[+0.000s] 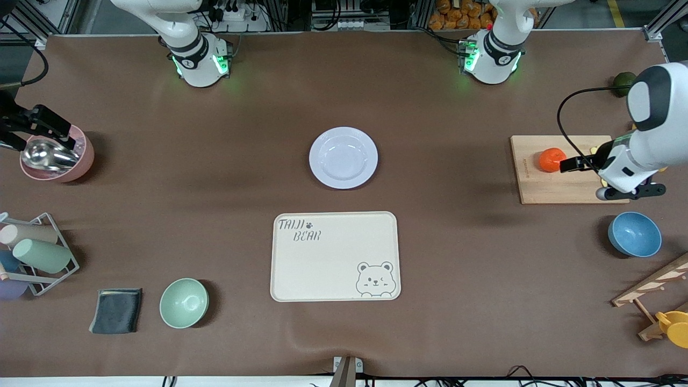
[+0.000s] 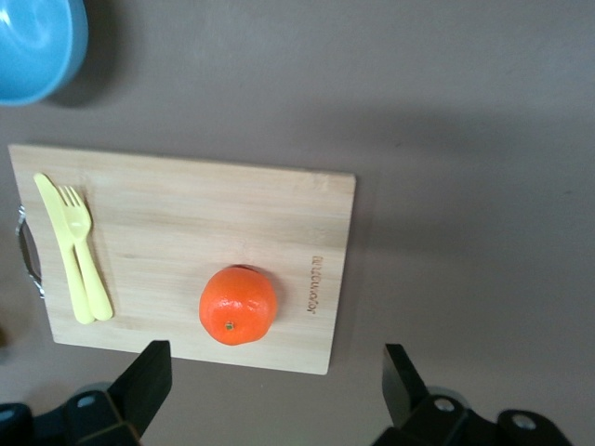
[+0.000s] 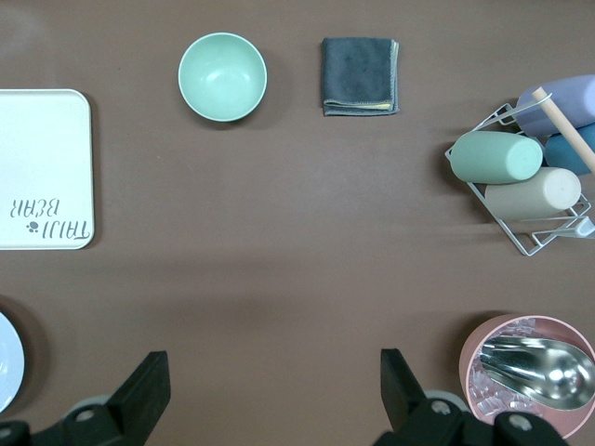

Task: Place orange and plate with both arms
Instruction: 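Reach the left gripper down to the orange on the cutting board, then close the left gripper on the orange while the right gripper reaches out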

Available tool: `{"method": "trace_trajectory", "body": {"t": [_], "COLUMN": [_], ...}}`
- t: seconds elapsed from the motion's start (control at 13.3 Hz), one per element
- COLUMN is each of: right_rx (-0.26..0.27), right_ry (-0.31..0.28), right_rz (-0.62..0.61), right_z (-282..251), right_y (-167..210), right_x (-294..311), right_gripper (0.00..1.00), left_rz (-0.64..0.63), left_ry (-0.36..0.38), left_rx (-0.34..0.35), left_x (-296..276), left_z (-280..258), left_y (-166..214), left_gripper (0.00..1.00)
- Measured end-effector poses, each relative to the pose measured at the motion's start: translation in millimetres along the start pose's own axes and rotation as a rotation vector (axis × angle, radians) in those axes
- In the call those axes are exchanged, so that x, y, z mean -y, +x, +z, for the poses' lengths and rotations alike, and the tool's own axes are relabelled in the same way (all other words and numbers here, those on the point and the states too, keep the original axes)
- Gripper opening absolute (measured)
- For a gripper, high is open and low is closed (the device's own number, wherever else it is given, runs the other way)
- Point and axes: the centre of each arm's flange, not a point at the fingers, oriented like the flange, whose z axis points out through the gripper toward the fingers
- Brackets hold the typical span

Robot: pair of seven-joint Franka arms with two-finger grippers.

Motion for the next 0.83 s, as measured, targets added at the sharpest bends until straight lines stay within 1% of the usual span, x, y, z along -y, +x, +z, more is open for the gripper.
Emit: {"method": "trace_trajectory", "body": {"t": [0.3,0.45,0.53,0.68,0.83], "right_rx": [0.028,0.059,0.093,0.193,0.27], "right_ry": [0.004,0.006,0.009,0.016,0.043], "right_rz": [-0.007,-0.007,-0.007,-0.007,-0.004], "right_z": [14,23,27,39,60], "right_y": [6,7,4,-6,-6], "right_x": [7,7,7,8,10], "right_gripper": [1.0,1.0,1.0,1.0,1.0], "left_rz": [-0.009,-0.021,-0.025,-0.035,-0.045], "left_ry": [0.03,0.027,0.025,0.02,0.015], "left_rx": [-0.004,-0.003,-0.006,-0.018,-0.015], "left_x": [11,17,19,24,29], "left_z": [39,53,61,75,89], "left_y": [-11,-15,-17,-22,-27], "left_gripper": [1.0,1.0,1.0,1.0,1.0]}}
